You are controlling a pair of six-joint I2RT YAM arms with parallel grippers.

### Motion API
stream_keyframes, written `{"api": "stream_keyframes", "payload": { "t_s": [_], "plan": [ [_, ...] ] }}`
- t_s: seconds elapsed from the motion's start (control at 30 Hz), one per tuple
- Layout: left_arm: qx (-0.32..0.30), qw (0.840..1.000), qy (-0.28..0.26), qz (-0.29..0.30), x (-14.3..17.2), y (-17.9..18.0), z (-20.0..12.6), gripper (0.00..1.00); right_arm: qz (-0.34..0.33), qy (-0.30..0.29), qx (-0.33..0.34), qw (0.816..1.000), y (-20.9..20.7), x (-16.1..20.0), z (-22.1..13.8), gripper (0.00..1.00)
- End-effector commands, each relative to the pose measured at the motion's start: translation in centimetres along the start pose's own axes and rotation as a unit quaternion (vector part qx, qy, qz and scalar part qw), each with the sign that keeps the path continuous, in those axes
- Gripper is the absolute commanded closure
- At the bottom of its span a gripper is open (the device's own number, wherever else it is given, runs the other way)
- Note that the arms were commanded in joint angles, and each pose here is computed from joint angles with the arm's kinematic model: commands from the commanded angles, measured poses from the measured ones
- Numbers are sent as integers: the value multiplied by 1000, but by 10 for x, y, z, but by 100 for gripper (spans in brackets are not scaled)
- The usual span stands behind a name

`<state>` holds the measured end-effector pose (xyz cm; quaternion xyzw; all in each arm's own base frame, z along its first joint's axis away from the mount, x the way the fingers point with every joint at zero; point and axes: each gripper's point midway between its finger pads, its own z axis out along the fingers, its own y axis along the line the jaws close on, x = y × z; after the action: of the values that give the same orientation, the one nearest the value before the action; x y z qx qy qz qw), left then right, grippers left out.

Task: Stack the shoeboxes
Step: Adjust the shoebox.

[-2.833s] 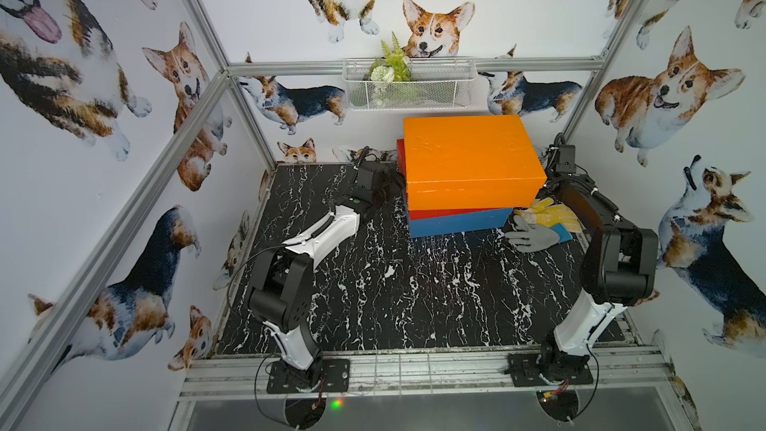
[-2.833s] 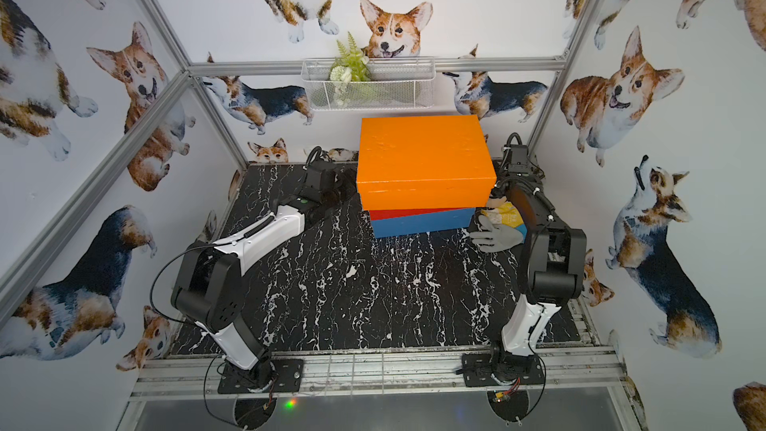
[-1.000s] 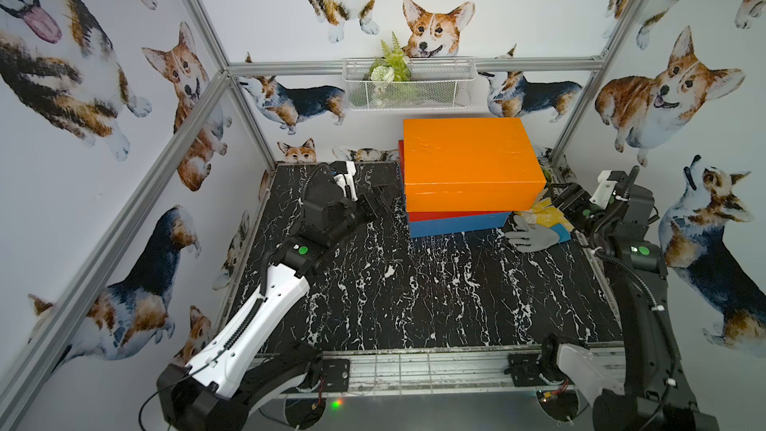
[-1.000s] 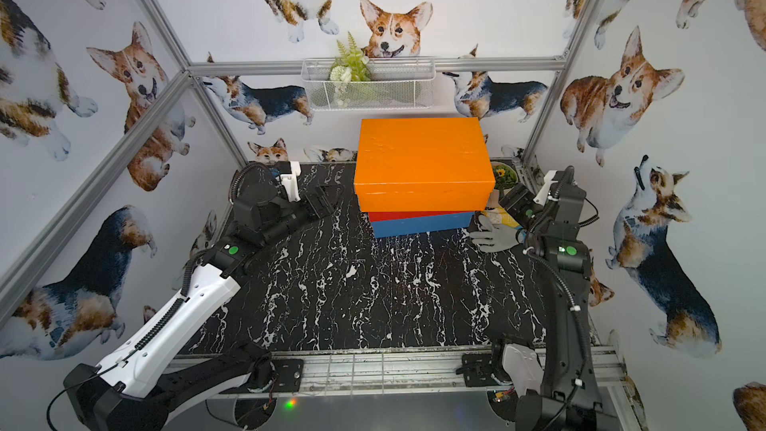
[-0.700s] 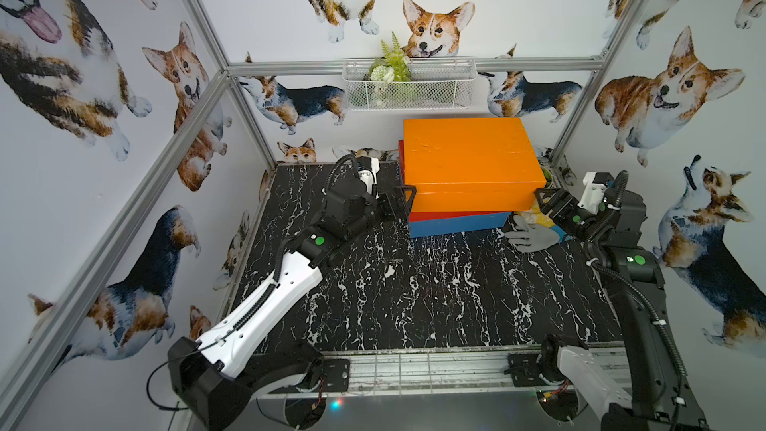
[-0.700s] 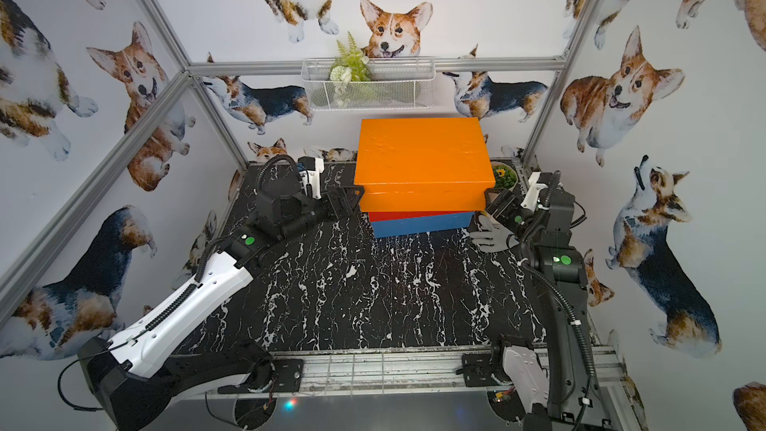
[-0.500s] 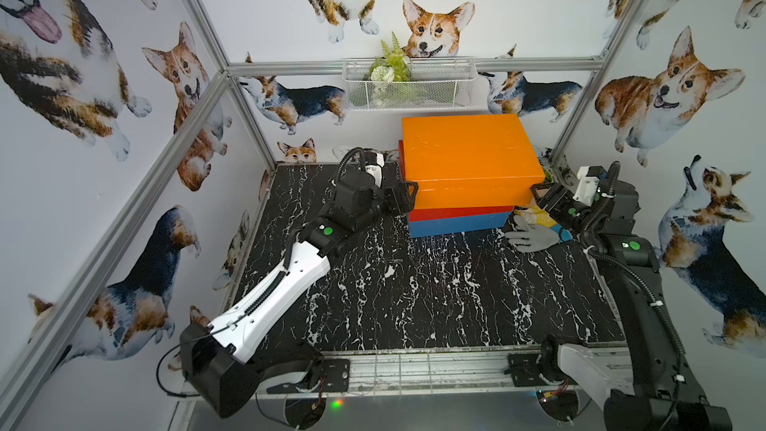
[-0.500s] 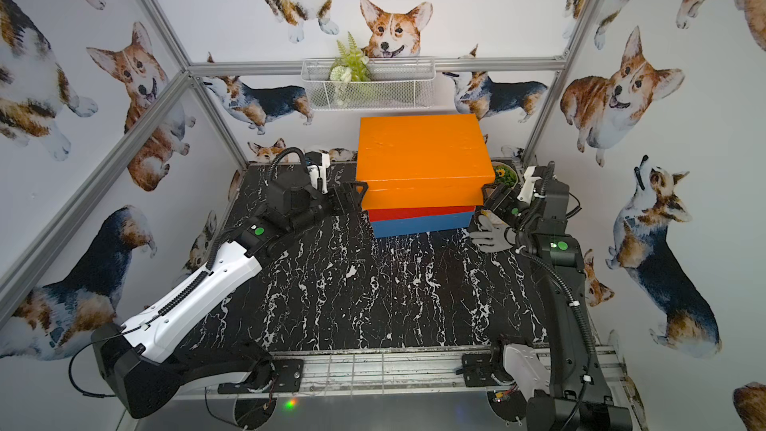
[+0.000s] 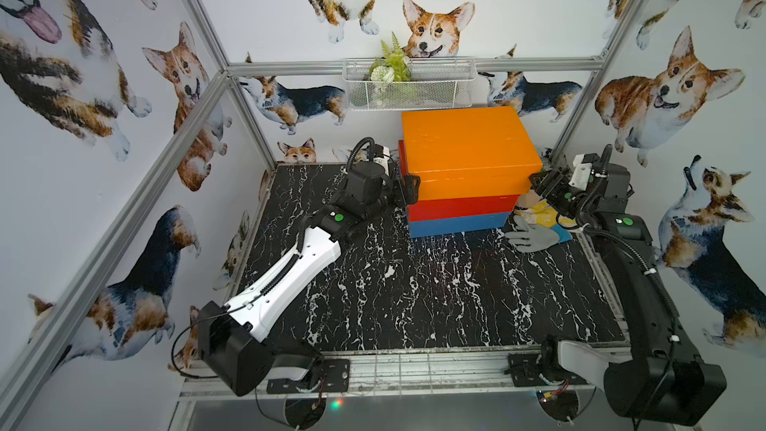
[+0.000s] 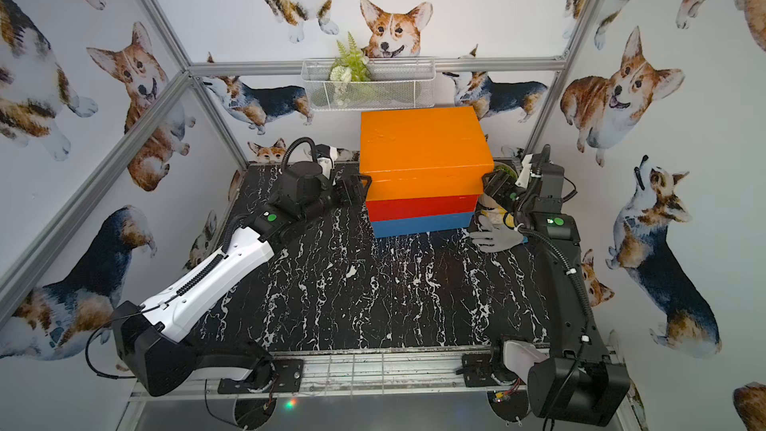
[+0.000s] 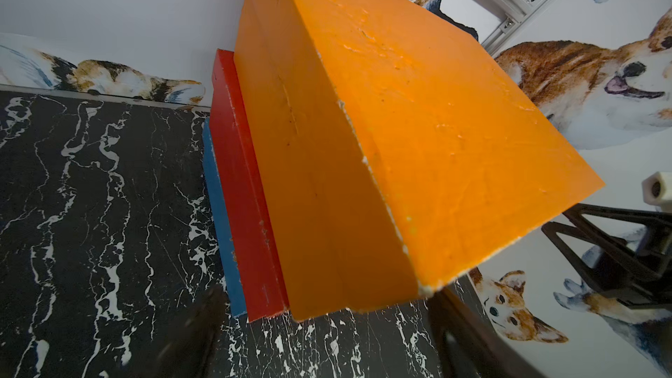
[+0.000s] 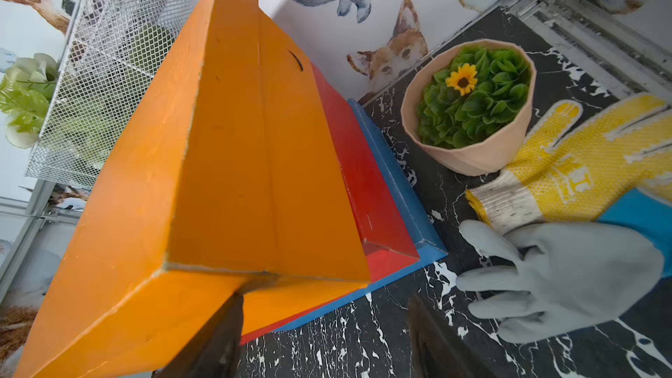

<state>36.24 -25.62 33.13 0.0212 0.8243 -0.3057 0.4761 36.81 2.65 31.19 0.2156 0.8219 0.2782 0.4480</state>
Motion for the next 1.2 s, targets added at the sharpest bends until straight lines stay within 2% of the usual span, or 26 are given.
{"api": "stream_keyframes", "payload": {
  "t_s": [0.0, 0.27, 0.47, 0.63, 0.8, 1.17],
  "plan": [
    [-7, 1000, -9, 3, -6, 3, -4, 11, -2, -9, -14, 1000, 8, -10, 6, 28],
    [-15, 1000, -7, -7, -7, 11, 1, 11, -1, 7, -25, 1000, 13, -12, 28, 30],
    [-11, 1000, -12, -11, -11, 13, -2, 11, -5, 14, -47, 999, 22, -8, 29, 30],
    [6, 999, -36, -20, -29, 7, -13, 11, -9, -34, -44, 998, 26, -24, -5, 24],
    [39, 995, -58, -71, -57, 8, -17, 10, 23, -62, -53, 996, 21, -56, -23, 22],
    [66, 993, -34, -87, -73, -3, 21, 10, 27, -13, -94, 995, 37, -71, 29, 24]
  ]
}}
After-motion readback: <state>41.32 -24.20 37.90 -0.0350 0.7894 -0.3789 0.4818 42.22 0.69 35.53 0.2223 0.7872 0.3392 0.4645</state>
